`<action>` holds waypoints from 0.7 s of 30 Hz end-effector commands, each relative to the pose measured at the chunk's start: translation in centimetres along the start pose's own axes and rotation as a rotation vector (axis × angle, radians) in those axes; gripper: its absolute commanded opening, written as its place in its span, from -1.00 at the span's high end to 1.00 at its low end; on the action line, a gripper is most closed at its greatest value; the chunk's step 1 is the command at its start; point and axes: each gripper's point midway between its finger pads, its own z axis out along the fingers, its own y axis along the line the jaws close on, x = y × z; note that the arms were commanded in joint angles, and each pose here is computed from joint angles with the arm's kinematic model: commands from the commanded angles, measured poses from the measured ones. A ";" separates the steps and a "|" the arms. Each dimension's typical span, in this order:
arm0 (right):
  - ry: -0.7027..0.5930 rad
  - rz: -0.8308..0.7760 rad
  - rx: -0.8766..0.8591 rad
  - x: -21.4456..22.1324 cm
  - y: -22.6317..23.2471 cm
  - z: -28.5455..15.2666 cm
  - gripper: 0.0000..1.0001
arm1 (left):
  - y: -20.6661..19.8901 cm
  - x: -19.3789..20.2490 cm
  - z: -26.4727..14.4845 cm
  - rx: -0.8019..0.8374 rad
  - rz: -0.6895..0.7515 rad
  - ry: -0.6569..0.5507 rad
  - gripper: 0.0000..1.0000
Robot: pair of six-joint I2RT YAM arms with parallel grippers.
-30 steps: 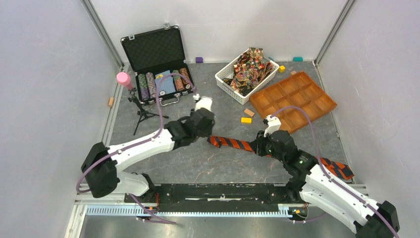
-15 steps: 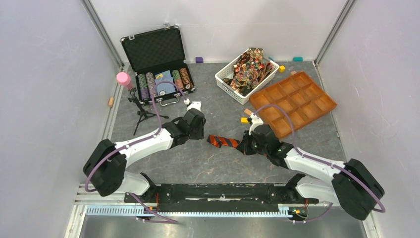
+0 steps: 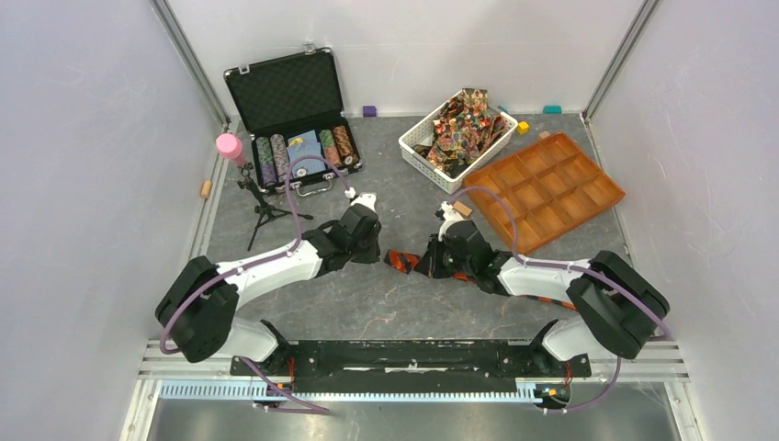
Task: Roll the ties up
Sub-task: Roll the tie at the center of the board.
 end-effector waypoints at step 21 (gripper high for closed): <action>-0.021 0.014 -0.038 -2.6 2.1 3.5 0.95 | -2.7 -0.3 1.1 0.124 0.025 0.023 0.53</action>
